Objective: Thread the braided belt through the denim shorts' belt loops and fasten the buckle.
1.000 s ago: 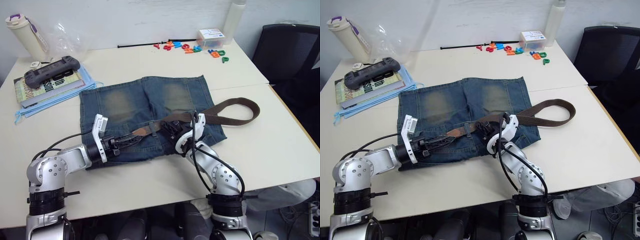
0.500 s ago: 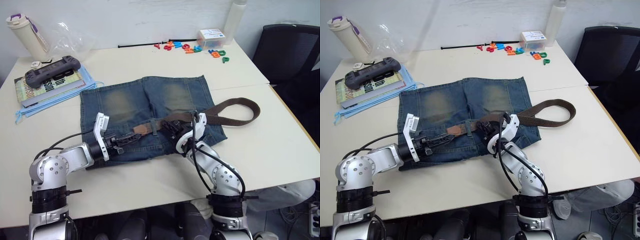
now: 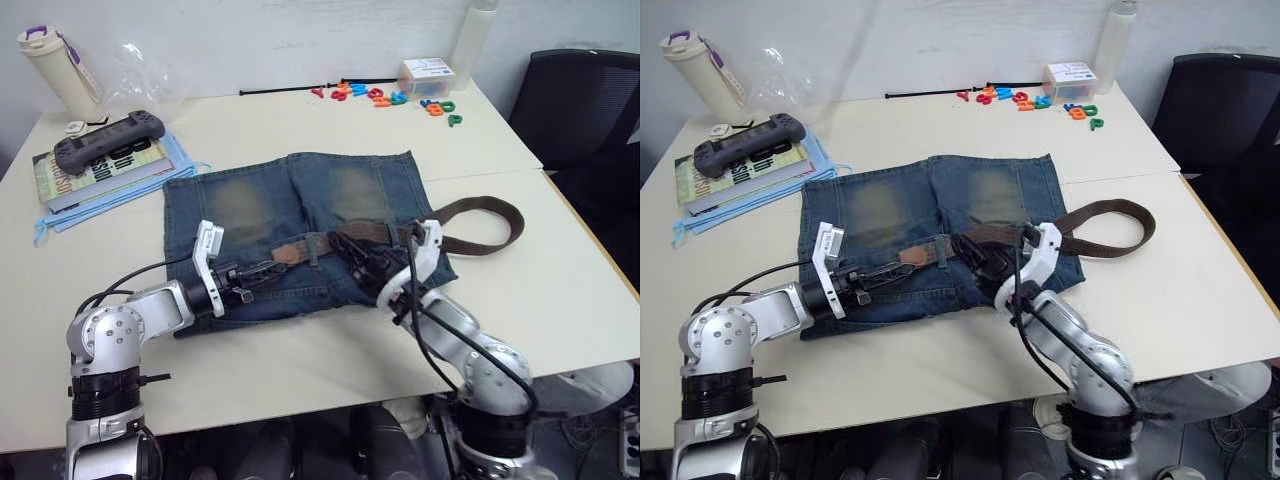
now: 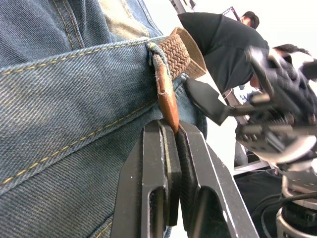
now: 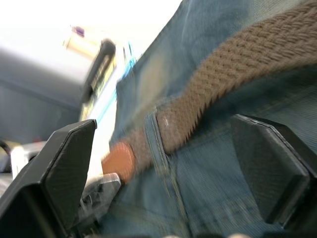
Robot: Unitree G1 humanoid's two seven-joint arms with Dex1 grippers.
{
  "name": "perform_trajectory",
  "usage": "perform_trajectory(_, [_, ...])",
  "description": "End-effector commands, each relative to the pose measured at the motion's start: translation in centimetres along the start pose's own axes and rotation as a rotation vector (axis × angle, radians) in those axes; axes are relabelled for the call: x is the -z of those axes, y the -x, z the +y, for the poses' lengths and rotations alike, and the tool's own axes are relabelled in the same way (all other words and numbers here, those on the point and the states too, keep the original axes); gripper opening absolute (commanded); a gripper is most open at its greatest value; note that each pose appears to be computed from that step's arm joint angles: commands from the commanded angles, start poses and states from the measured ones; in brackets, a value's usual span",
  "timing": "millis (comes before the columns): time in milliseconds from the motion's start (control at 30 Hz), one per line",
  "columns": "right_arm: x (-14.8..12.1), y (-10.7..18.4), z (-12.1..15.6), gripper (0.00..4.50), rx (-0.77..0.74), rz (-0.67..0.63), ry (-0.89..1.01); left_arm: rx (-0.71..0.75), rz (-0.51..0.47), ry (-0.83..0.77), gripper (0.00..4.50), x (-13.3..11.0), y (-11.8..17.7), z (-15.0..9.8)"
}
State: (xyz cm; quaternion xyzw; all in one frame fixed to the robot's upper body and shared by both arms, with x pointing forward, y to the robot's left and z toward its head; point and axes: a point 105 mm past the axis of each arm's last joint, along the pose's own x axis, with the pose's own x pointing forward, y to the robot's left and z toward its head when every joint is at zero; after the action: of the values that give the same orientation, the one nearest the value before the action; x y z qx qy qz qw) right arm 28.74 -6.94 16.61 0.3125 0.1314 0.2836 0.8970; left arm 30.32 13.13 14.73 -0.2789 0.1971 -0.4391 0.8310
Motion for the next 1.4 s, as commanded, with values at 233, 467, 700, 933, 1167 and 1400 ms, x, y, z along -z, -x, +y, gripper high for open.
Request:
perform_trajectory(233, [2.2,4.0,-0.1,4.38,-0.021,0.273,1.044,0.033,-0.022,-0.031,0.0,-0.8,-0.5,-0.7])
perform_trajectory(467, [1.5,3.0,-2.8,4.38,0.066,0.226,1.491,0.043,-0.017,-0.03,0.0,-0.7,-0.8,-0.9])
perform_trajectory(700, [2.1,2.3,-3.4,3.13,0.077,0.207,1.681,0.049,-0.017,-0.031,0.0,-0.7,-0.9,-1.0])
perform_trajectory(933, [2.0,2.6,-4.6,0.21,0.118,0.235,1.716,0.058,-0.018,-0.034,0.0,-0.8,-1.0,-1.1])
perform_trajectory(1167, [-1.2,4.6,-8.2,0.09,0.264,0.323,1.801,0.093,-0.03,-0.035,0.0,-0.9,-1.3,-2.0])
perform_trajectory(1400, [-4.2,6.4,-10.9,0.09,0.355,0.382,1.855,0.1,-0.04,-0.016,0.0,-0.5,-1.2,-2.5])
